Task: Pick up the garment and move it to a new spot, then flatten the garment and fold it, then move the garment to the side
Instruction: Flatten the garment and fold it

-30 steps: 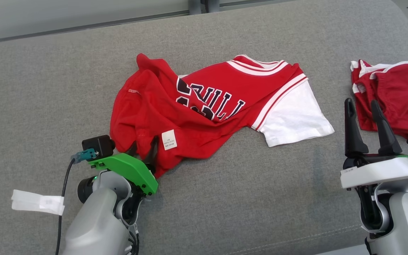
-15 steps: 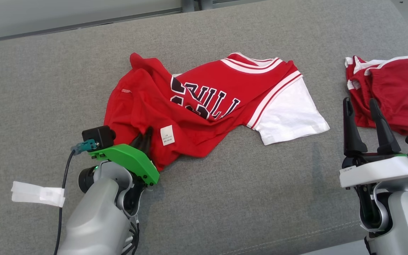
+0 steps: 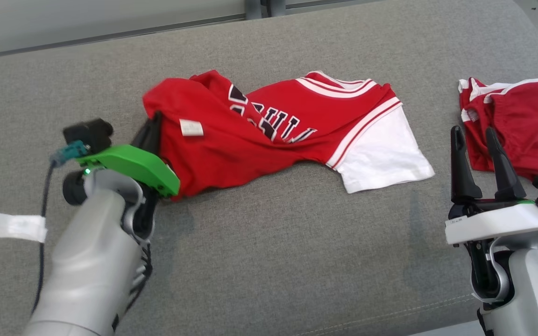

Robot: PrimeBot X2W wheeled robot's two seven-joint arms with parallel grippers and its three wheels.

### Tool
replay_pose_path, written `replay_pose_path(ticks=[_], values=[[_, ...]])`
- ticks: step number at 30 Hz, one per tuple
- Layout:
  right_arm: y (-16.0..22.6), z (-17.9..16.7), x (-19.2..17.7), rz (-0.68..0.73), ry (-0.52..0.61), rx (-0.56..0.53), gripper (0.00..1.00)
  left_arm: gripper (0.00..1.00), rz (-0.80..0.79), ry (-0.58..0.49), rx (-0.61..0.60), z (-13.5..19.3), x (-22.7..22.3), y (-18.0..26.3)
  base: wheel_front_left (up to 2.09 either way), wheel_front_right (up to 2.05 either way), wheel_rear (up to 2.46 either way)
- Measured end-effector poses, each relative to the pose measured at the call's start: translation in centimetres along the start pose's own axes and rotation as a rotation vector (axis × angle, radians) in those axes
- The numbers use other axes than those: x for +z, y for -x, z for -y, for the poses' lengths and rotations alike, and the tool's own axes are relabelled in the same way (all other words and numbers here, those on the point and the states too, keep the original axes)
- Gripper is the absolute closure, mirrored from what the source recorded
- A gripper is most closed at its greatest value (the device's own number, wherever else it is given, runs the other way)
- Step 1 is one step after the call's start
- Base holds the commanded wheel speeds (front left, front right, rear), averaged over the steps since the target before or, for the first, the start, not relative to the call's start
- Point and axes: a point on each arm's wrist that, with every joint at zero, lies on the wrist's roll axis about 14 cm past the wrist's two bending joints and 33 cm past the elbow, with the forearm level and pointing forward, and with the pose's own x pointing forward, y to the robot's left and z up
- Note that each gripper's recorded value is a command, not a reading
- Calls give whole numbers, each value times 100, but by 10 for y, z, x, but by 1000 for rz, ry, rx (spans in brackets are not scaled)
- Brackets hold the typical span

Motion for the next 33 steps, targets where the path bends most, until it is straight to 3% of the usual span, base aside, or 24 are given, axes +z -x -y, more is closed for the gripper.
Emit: replay_pose_path(ticks=[4, 9, 18, 22, 28, 33], values=[[-1, -2, 4, 13, -3, 3, 0, 100, 114, -86, -3, -1, 54, -16, 0, 0, 0], [0, 2, 8, 27, -7, -9, 0, 100, 214, -163, -64, 25, 104, -35, 0, 0, 0], [4, 12, 2, 21, -12, -44, 0, 100, 308, -224, -220, 79, 144, -49, 0, 0, 0], [3, 11, 1, 23, -17, -42, 0, 100, 290, -196, -205, 61, 134, -39, 0, 0, 0], [3, 7, -7, 7, -26, -35, 0, 100, 203, -116, -108, 5, 77, -3, 0, 0, 0], [-1, -3, -13, -7, -36, -8, 0, 100, 154, -30, -45, -19, 35, 35, 0, 0, 0]])
